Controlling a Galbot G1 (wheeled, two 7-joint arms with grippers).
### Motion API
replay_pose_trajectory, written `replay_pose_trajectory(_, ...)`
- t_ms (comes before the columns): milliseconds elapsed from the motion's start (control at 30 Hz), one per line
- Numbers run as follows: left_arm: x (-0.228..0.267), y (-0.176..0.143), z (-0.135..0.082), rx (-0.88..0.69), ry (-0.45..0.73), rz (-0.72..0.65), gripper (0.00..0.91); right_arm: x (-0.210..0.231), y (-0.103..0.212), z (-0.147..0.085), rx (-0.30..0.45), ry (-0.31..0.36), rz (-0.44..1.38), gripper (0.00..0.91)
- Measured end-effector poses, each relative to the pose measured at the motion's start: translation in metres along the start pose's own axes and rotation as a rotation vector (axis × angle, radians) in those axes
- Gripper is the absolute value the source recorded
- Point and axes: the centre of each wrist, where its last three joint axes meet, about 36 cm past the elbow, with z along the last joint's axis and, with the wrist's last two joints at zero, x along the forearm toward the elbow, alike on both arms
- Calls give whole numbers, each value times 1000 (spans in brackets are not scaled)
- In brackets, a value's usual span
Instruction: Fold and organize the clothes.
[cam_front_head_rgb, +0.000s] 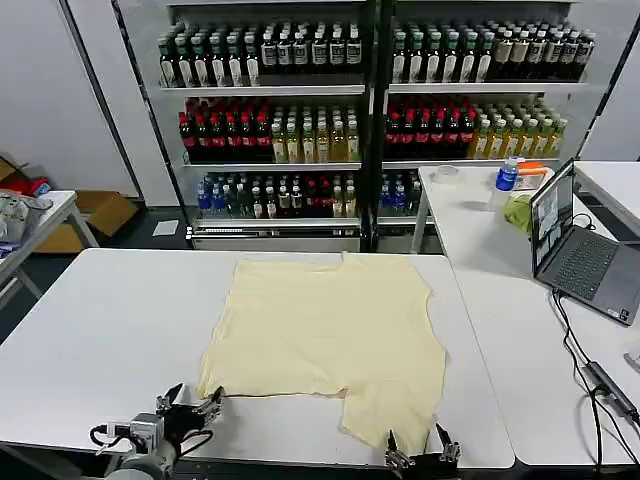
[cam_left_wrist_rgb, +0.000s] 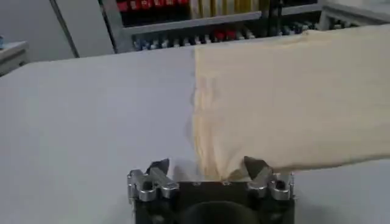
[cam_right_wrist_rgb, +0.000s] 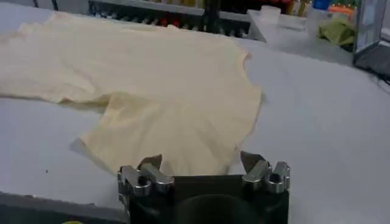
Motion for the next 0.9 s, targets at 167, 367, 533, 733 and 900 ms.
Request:
replay_pose_trajectory(167,-2,2,0,0,7,9,10,1,2,1,-8,8,-7,0)
replay_pose_trajectory(367,-2,4,0,3,14,16,10,4,3,2,-16,13,-13,0)
replay_pose_trajectory(533,-1,4,0,5,16,23,10,7,3,1,-21,12,-18,0)
replay_pose_trajectory(733,1,6,-2,9,11,27,10,13,2,-1,-23,-9,-21,0)
replay_pose_trajectory(900,5,7,-2,10,3,24,10,22,-1,-6,-20,-42,-24,0)
